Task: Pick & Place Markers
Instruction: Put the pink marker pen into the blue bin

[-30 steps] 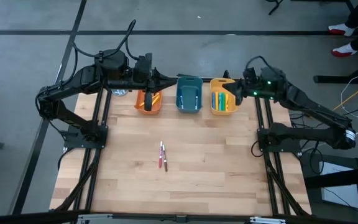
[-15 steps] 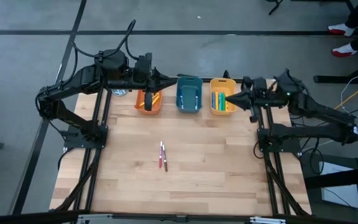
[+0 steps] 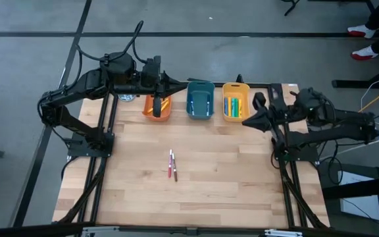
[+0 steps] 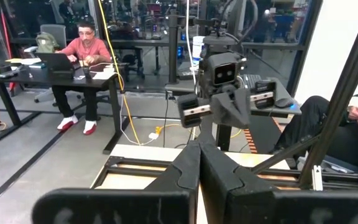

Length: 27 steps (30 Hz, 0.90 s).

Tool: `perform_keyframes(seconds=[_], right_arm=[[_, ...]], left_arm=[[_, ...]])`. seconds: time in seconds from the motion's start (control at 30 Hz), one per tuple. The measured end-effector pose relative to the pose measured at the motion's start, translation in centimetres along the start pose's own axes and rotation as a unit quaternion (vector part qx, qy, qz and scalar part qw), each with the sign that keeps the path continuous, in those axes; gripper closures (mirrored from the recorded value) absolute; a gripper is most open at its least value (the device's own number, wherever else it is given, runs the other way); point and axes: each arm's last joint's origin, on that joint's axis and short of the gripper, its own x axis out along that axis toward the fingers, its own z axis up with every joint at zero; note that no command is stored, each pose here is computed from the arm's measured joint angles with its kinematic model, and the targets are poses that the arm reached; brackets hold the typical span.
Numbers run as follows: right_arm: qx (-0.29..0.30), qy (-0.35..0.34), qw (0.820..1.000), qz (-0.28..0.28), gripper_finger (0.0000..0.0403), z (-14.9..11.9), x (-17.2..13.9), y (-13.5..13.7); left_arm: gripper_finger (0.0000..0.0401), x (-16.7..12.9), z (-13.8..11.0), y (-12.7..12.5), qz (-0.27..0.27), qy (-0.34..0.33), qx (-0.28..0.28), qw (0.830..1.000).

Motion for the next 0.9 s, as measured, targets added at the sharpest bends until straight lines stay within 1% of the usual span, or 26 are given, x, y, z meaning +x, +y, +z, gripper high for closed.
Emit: perform_keyframes(seconds=[0.13, 0.2, 0.43, 0.57, 0.8, 0.9], right_arm=[[-0.020, 0.003, 0.999, 0.029, 0.0402, -0.1, 0.0, 0.9], [-0.028, 0.006, 0.999, 0.031, 0.0402, -0.2, 0.0, 1.2], [-0.057, 0.038, 0.997, -0.030, 0.0402, -1.0, -0.7, 1.6], [-0.073, 0.044, 0.995, -0.046, 0.0403, -1.0, -1.7, 1.8], [-0.090, 0.021, 0.993, -0.068, 0.0403, -0.5, -4.2, 2.0], [-0.093, 0.031, 0.992, -0.081, 0.0403, -0.7, -5.0, 1.9]], left_arm=[[0.0399, 0.0, 0.0, 0.0, 0.000, 0.000, -0.002, 1.000], [0.0396, 0.0, 0.0, 0.0, 0.000, 0.000, -0.003, 1.000], [0.0398, 0.0, 0.0, 0.0, 0.000, 0.000, -0.008, 1.000], [0.0399, 0.0, 0.0, 0.0, 0.000, 0.000, -0.008, 1.000], [0.0394, 0.0, 0.0, 0.0, 0.000, 0.000, -0.008, 1.000], [0.0398, 0.0, 0.0, 0.0, 0.000, 0.000, -0.008, 1.000]])
